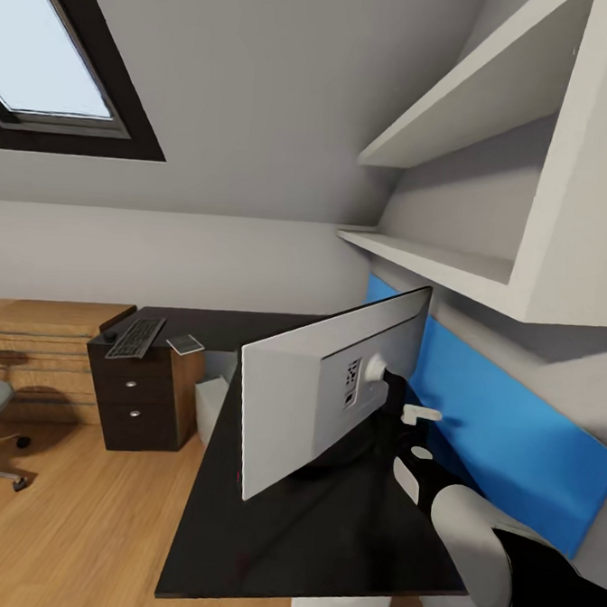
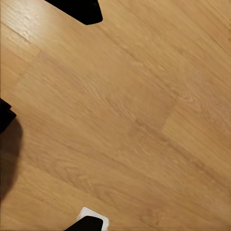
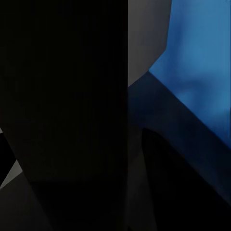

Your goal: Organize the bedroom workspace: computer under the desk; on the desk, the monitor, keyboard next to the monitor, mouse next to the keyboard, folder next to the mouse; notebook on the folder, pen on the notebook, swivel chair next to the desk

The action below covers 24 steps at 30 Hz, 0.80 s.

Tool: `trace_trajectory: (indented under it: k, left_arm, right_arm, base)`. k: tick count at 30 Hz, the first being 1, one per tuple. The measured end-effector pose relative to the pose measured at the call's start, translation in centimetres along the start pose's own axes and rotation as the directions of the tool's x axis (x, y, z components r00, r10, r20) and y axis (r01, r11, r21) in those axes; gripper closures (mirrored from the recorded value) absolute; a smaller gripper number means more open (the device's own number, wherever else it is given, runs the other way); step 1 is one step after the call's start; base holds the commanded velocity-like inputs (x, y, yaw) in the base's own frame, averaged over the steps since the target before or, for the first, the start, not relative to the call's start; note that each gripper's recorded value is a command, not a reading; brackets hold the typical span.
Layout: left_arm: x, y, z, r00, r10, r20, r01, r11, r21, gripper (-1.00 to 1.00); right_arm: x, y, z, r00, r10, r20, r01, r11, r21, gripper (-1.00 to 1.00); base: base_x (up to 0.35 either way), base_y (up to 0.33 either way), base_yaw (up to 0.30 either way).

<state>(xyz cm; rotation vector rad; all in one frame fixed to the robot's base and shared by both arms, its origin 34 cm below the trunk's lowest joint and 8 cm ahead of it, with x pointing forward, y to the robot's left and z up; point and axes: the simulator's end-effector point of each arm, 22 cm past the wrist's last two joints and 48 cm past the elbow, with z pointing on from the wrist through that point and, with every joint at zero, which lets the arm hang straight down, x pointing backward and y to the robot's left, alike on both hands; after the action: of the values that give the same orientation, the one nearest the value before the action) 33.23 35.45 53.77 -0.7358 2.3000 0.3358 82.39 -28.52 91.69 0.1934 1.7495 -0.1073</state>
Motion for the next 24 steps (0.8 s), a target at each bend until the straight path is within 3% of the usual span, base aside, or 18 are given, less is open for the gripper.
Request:
trace_trajectory:
  k: [24]
  left_arm:
    - [0.06,0.05,0.02,1.0,-0.001,-0.003,0.001,1.0,-0.002,-1.0]
  right_arm:
    - [0.02,0.01,0.01,1.0,-0.001,0.0,0.001,1.0,0.0,1.0]
  base:
    - [0.084,0.0,0.0]
